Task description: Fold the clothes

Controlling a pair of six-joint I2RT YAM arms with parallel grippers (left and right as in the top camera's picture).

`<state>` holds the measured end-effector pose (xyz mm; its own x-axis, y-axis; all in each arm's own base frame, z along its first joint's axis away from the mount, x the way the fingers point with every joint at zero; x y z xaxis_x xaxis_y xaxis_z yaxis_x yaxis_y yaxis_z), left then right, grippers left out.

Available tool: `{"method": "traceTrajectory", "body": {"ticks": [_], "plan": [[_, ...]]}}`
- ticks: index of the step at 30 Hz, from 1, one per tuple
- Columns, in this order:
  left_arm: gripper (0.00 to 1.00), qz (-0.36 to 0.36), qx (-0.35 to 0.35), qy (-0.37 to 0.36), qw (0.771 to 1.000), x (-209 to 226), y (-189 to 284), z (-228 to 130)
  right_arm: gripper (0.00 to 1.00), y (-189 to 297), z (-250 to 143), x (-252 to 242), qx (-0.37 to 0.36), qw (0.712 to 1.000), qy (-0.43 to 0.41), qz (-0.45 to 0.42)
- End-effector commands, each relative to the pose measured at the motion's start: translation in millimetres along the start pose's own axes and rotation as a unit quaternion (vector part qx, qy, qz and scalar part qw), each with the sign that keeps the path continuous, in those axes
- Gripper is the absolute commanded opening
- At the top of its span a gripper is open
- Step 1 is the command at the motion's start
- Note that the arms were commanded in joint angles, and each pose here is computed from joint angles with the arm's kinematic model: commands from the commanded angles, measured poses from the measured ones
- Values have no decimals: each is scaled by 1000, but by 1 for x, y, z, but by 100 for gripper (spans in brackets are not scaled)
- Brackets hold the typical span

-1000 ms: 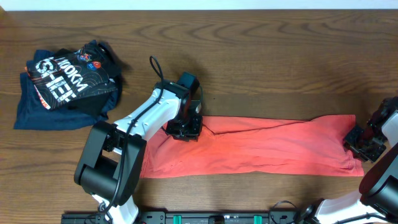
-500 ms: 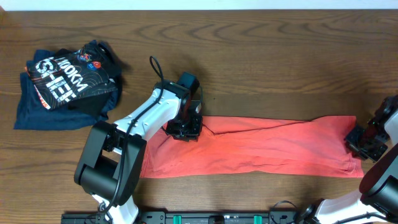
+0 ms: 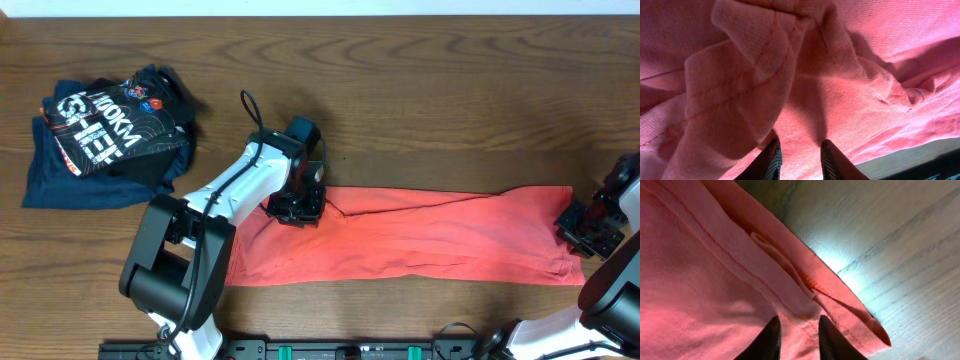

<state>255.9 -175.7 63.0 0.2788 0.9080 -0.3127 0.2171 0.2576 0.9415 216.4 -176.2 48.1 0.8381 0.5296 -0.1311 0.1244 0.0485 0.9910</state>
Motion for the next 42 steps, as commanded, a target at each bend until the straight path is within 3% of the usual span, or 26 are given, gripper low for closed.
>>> {"method": "traceTrajectory", "body": {"ticks": [1, 12, 16, 32, 38, 39, 42], "plan": [[29, 6, 13, 7, 1000, 4, -6, -3, 25, 0, 6, -1, -9, 1000, -5, -4], [29, 6, 13, 7, 1000, 4, -6, -4, 14, -5, 6, 0, -14, 1000, -6, 1], [29, 6, 14, 8, 1000, 4, -6, -4, 21, -6, 6, 1, -12, 1000, -6, 2], [29, 6, 14, 8, 1000, 4, -6, -4, 21, -10, 2, 0, -7, 1000, -6, 2], [29, 6, 14, 8, 1000, 4, -6, -4, 9, -10, 2, 0, -7, 1000, -7, 2], [29, 6, 14, 8, 1000, 4, -6, -4, 2, -10, 2, 0, -7, 1000, -7, 2], [29, 6, 14, 8, 1000, 4, -6, -4, 1, -10, 2, 0, -7, 1000, -7, 2]]}}
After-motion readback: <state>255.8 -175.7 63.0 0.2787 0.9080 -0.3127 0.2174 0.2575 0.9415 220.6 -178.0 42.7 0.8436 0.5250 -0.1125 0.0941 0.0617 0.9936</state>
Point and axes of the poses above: each gripper's point midway between its finger pads, its own y axis back along the fingers, its own x axis along the line the jaws close on, z = x × y, the point moved 4 cm from there along y, back along the fingers, and after that the axes turned 10 degrees about -y, right-handed, at the moved point
